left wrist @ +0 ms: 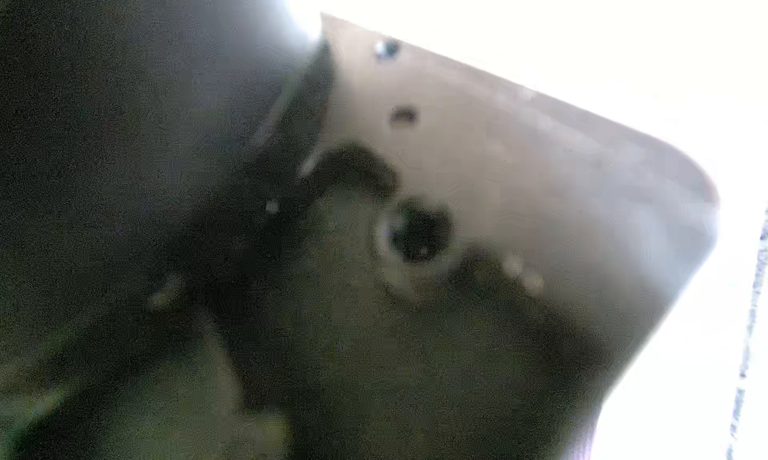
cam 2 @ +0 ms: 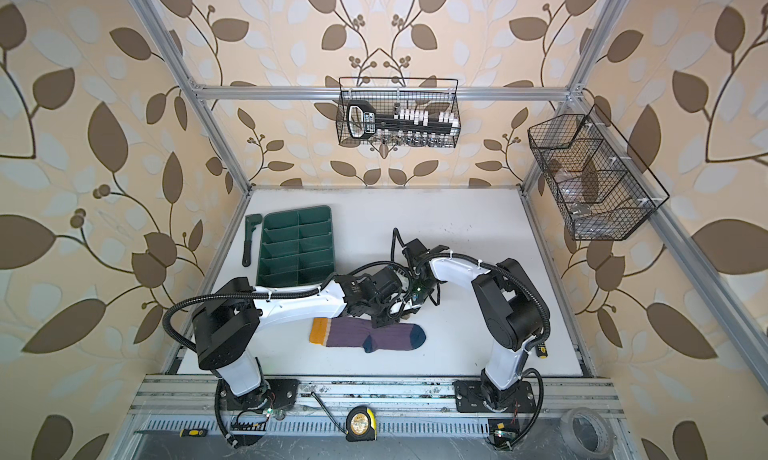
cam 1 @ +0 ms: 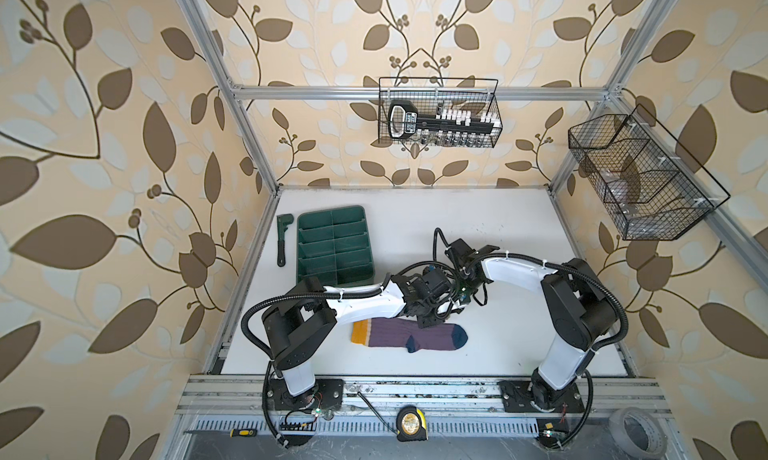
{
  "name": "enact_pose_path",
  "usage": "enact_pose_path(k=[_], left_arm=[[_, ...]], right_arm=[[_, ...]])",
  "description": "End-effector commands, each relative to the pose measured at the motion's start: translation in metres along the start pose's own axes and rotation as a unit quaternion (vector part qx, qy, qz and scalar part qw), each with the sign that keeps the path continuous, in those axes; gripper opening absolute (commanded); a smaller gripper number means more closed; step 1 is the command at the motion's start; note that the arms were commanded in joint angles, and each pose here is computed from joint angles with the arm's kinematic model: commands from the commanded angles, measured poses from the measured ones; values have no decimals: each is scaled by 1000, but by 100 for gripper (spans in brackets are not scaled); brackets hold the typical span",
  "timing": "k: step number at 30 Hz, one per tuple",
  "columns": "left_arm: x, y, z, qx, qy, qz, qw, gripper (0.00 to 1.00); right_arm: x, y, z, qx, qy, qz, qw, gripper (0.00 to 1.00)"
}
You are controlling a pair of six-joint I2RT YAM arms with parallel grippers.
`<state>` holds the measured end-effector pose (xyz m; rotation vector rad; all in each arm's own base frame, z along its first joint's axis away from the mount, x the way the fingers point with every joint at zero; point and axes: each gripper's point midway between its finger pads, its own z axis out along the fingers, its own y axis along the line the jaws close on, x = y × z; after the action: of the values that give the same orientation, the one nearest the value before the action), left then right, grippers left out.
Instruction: Roll the socks
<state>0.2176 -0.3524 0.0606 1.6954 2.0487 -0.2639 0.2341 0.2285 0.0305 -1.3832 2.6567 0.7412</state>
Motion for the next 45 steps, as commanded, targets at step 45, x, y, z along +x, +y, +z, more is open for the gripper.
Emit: enact_pose_path(k=[45], left_arm=[[35,13,12,-178,7,58,982,81]], right_arm=[[-8,25,13,-122,52,-15,991,12]])
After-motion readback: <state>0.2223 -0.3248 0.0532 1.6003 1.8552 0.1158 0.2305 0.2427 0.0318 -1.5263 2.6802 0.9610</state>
